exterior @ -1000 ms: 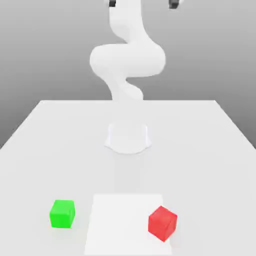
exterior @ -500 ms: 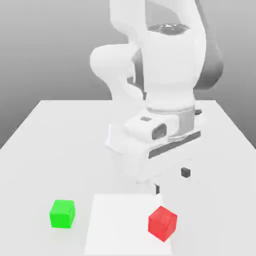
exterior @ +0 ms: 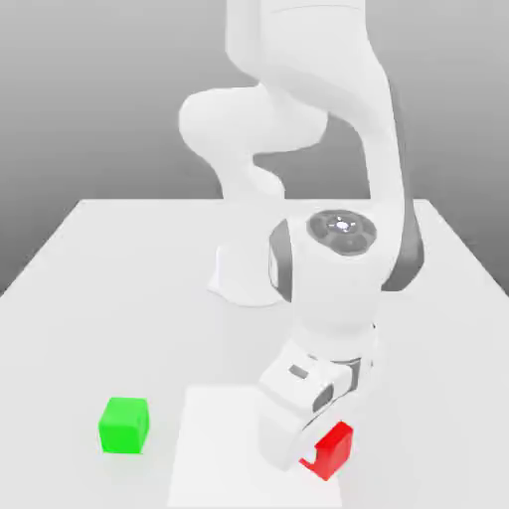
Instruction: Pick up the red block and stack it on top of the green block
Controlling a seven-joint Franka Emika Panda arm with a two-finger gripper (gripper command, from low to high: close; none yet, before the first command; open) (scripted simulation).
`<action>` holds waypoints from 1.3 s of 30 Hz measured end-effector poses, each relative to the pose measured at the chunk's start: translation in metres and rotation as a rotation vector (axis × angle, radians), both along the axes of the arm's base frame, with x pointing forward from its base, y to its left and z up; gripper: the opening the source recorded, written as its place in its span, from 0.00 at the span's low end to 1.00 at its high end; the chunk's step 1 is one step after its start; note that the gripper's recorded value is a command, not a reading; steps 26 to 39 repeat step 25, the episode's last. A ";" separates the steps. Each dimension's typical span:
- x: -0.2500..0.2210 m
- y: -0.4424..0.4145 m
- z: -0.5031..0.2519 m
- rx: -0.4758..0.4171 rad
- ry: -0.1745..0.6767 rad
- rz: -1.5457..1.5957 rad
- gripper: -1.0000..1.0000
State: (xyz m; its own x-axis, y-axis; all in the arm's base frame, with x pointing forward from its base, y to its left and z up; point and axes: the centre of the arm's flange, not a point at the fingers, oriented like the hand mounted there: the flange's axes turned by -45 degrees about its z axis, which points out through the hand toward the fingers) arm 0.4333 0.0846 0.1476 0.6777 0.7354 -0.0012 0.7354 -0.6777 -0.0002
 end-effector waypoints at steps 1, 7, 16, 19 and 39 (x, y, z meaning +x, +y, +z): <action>0.001 0.000 0.008 0.000 0.000 0.001 0.00; 0.003 -0.035 0.066 -0.004 -0.002 -0.029 0.00; -0.059 -0.286 0.090 0.001 -0.001 -0.323 0.00; -0.044 -0.258 0.065 0.002 -0.002 -0.236 0.00; -0.045 -0.256 0.037 0.001 0.000 -0.232 1.00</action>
